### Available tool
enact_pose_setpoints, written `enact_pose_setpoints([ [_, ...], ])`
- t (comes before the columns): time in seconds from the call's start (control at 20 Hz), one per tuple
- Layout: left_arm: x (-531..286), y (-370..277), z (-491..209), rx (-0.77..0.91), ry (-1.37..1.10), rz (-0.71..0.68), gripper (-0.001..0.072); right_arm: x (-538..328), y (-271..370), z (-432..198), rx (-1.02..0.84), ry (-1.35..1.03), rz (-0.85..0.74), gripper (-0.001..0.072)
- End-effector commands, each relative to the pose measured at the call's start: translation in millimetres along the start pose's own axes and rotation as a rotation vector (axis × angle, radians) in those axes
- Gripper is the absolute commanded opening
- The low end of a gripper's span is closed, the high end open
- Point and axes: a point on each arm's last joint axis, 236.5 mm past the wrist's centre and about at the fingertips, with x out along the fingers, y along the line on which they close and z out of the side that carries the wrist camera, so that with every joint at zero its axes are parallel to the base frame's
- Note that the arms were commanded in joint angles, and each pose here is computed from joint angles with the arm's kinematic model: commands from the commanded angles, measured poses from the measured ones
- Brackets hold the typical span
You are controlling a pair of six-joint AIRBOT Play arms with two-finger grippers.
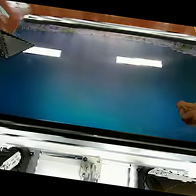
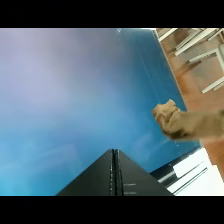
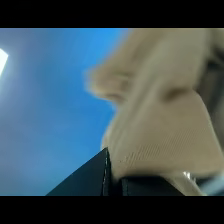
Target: Fold the shirts.
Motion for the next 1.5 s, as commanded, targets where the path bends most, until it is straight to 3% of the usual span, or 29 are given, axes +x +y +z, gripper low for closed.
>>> enact_pose_setpoints([
  [0.0, 1.0, -2.8, -1.6, -0.056, 0.005, -0.006, 0.0035, -9.5, -94.3, -35.1, 0.206, 0.084, -0.063, 0.0051],
  [0.3, 1.4, -1.8, 0.7, -0.056, -0.004, -0.005, 0.0036, -21.2, -163.8, -72.9, 0.453, 0.056, -0.059, 0.0052],
  [0.5, 1.6, -1.1, 1.2, -0.053, -0.005, -0.003, 0.0036, 9.6, -173.4, -98.1, 0.48, 0.114, -0.052, 0.0052],
  [0.7, 2.9, 2.2, 10.2, -0.057, -0.04, 0.003, 0.0035, 15.0, -200.9, -122.9, 0.492, 0.173, -0.171, 0.0052],
  [0.9, 5.3, 7.6, 18.9, -0.066, -0.071, 0.01, 0.0036, 18.5, -204.5, -132.6, 0.51, 0.2, -0.188, 0.0053],
  [0.95, 6.2, 8.7, 18.8, -0.068, -0.069, 0.011, 0.0036, 19.8, -205.7, -133.1, 0.509, 0.199, -0.191, 0.0085],
  [1.0, 6.7, 9.4, 18.8, -0.069, -0.067, 0.011, 0.0036, 19.7, -205.4, -132.5, 0.507, 0.197, -0.189, 0.0242],
  [1.05, 6.9, 9.7, 18.9, -0.07, -0.067, 0.011, 0.0036, 18.3, -201.2, -132.3, 0.481, 0.201, -0.174, 0.0551],
  [1.1, 7.0, 9.8, 18.9, -0.07, -0.067, 0.011, 0.0036, 13.6, -195.8, -130.4, 0.433, 0.2, -0.158, 0.0679],
  [1.3, 7.5, 11.0, 20.3, -0.034, -0.072, 0.014, 0.0036, -42.8, -181.5, -91.2, 0.412, -0.011, -0.23, 0.0679],
  [1.45, 8.6, 15.3, 28.7, 0.0, -0.103, 0.024, 0.0035, -141.6, -125.7, 0.7, 0.294, -0.486, -0.194, 0.0678],
])
